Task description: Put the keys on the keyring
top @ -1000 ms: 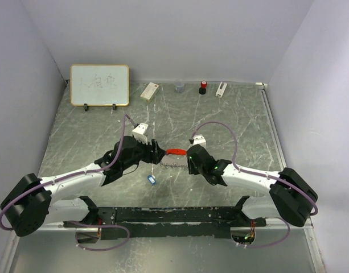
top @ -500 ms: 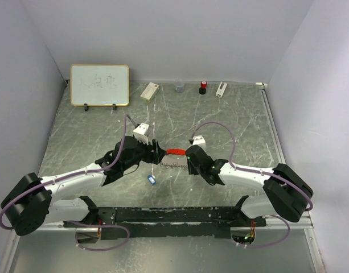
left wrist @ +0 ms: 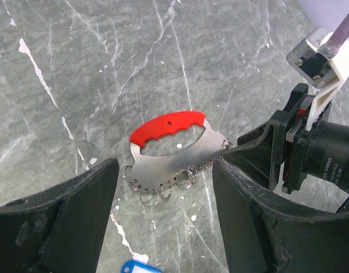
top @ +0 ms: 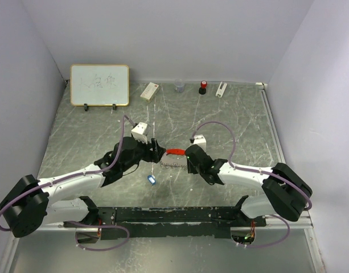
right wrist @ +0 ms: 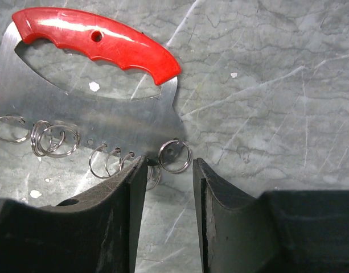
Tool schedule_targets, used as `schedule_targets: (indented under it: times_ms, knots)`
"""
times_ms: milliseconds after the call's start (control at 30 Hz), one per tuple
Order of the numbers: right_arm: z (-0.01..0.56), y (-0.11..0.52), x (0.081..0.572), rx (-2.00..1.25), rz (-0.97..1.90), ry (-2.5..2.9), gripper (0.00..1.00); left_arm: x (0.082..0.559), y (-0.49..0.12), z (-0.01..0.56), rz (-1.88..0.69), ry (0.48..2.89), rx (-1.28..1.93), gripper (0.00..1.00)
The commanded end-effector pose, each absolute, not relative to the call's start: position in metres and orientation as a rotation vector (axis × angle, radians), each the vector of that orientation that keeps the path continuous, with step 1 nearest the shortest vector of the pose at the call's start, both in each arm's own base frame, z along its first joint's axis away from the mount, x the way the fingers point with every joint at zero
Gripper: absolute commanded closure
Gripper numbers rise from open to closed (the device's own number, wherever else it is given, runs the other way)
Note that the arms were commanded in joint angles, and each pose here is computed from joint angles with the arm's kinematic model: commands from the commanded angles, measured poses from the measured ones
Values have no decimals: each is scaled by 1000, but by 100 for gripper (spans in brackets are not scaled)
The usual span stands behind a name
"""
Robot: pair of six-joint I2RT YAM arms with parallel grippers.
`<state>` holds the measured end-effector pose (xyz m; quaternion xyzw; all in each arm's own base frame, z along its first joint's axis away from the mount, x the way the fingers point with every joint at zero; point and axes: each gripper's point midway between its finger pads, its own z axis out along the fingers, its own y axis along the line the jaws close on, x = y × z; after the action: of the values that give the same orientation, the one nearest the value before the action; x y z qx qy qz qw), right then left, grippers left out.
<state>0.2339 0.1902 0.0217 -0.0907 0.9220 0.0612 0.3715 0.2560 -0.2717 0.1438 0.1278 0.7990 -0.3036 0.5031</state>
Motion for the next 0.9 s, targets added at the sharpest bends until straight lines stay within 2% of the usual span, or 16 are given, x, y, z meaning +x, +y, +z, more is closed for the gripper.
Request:
schedule_targets:
  times_ms: [0, 267, 633, 867]
  knots:
    - [25, 190, 240, -163, 169, 2327, 62, 258, -273, 150, -726, 1893, 291, 23]
    - [34, 185, 243, -103, 191, 2271, 60, 256, -279, 154, -754, 1849, 293, 22]
    - [35, 179, 241, -52, 190, 2263, 48, 262, -305, 155, -775, 1834, 302, 22]
    - [27, 177, 238, -54, 180, 2288, 47, 262, -318, 153, -751, 1839, 325, 22]
